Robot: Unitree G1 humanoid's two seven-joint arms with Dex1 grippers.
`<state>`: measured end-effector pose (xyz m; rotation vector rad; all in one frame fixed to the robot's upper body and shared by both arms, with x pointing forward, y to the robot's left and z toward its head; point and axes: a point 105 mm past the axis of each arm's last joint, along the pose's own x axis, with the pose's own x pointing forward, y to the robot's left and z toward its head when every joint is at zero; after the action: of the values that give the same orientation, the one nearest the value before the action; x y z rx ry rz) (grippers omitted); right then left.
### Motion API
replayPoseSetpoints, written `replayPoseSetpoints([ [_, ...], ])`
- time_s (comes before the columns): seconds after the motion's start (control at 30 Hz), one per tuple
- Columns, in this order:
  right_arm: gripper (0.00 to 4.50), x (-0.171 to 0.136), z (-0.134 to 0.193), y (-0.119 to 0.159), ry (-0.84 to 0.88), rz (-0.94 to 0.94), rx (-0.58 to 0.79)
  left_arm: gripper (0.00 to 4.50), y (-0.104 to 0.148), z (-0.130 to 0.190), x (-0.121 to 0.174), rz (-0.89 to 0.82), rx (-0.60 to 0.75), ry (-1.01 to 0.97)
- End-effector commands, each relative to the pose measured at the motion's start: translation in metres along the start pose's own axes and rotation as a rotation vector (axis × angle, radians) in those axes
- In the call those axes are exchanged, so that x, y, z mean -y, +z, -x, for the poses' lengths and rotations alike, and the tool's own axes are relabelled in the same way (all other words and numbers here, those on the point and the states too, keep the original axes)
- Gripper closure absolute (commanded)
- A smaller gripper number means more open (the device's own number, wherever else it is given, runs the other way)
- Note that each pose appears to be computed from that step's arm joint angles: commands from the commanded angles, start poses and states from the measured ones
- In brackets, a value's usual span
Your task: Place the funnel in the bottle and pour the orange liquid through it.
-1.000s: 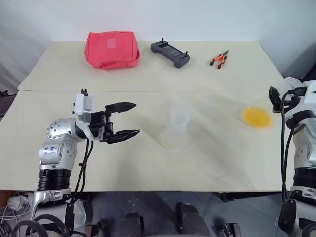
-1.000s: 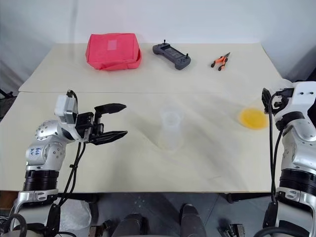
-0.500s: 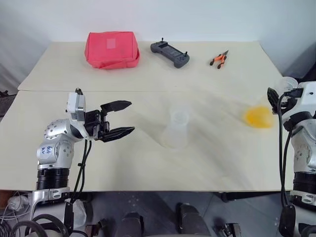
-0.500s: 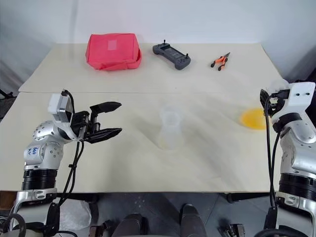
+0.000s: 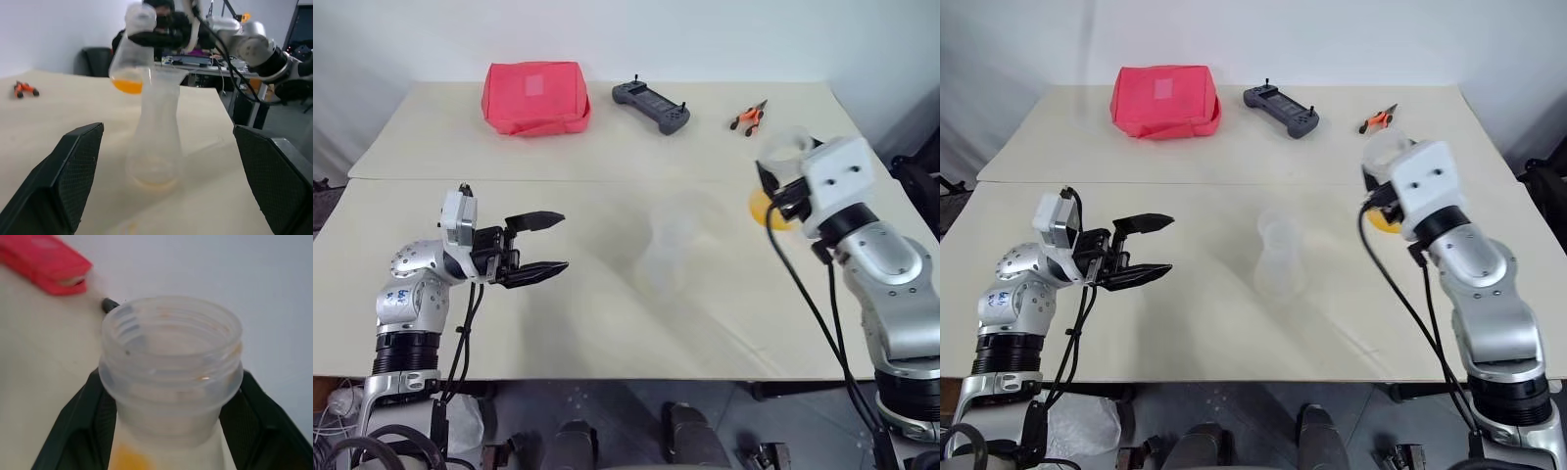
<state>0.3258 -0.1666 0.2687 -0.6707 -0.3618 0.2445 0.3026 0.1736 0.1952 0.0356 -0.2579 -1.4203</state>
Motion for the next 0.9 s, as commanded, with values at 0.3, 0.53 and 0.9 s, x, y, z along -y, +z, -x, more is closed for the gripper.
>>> replayPoseSetpoints([
  [0.3,2.04,-0.012,-0.007,0.031,0.001,0.402,0.127,0.0,-0.002,-0.007,-0.002,-0.032,0.029,-0.093],
  [0.53,2.04,-0.024,-0.007,0.036,0.048,0.548,0.165,0.0,-0.005,-0.012,-0.001,-0.028,0.042,-0.141],
  [0.9,2.04,-0.036,0.0,0.042,0.012,0.717,0.15,0.0,-0.007,-0.018,-0.001,-0.017,0.051,-0.177],
])
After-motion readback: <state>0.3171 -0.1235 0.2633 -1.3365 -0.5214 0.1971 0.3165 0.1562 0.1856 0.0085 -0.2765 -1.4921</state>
